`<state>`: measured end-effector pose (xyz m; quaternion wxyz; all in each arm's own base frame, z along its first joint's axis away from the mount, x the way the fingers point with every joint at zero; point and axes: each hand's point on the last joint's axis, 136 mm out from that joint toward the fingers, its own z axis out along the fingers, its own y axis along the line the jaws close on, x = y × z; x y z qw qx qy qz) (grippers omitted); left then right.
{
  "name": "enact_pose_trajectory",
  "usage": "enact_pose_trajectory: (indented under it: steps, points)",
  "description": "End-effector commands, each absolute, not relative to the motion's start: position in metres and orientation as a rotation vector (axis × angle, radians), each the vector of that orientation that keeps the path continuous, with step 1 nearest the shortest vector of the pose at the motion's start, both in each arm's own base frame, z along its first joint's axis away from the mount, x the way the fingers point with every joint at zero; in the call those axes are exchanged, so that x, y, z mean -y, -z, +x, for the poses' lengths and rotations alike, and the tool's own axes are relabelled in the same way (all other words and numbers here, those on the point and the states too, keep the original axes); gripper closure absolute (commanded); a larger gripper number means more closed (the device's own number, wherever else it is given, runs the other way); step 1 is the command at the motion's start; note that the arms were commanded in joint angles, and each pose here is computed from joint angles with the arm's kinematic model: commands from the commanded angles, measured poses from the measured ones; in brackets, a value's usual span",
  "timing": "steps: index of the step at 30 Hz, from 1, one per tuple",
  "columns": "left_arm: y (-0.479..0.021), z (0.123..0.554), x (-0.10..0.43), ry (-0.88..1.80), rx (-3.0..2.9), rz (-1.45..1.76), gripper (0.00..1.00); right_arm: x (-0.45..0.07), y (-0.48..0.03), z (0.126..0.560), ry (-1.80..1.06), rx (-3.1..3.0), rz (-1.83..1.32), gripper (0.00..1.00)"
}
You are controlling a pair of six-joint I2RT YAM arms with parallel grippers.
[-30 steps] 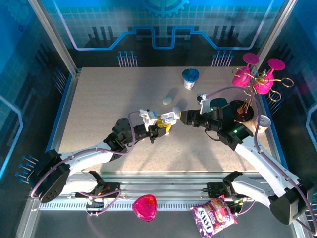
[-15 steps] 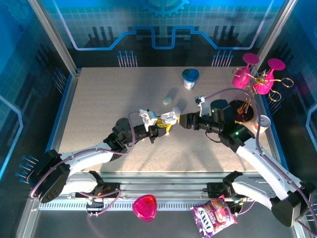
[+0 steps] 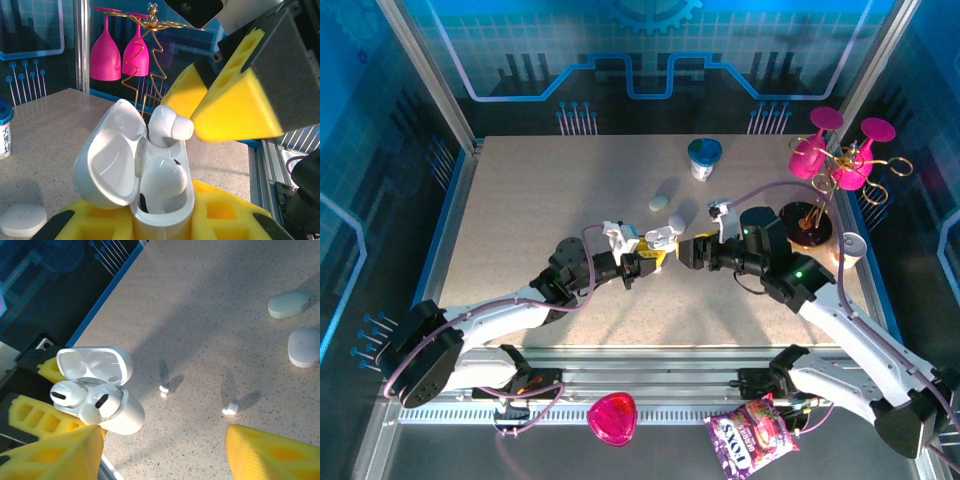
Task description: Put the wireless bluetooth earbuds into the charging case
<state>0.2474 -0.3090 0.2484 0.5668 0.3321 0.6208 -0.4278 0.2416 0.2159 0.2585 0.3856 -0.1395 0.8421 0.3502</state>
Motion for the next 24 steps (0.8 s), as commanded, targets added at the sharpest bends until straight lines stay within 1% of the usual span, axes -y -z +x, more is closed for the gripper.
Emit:
enact_pose_trajectory:
  steps: [1, 17, 24]
  points:
    - [-0.263, 0.244, 0.313, 1.005, -1.381, 0.808, 0.83, -0.216, -0.278, 0.240, -0.939, -2.089, -0.357, 0.34]
    - [-0.266, 0.239, 0.316, 1.028, -1.354, 0.831, 0.83, -0.236, -0.274, 0.249, -1.003, -2.104, -0.381, 0.34]
    - [-0.266, 0.237, 0.318, 1.041, -1.336, 0.846, 0.83, -0.238, -0.274, 0.251, -0.906, -2.113, -0.406, 0.29]
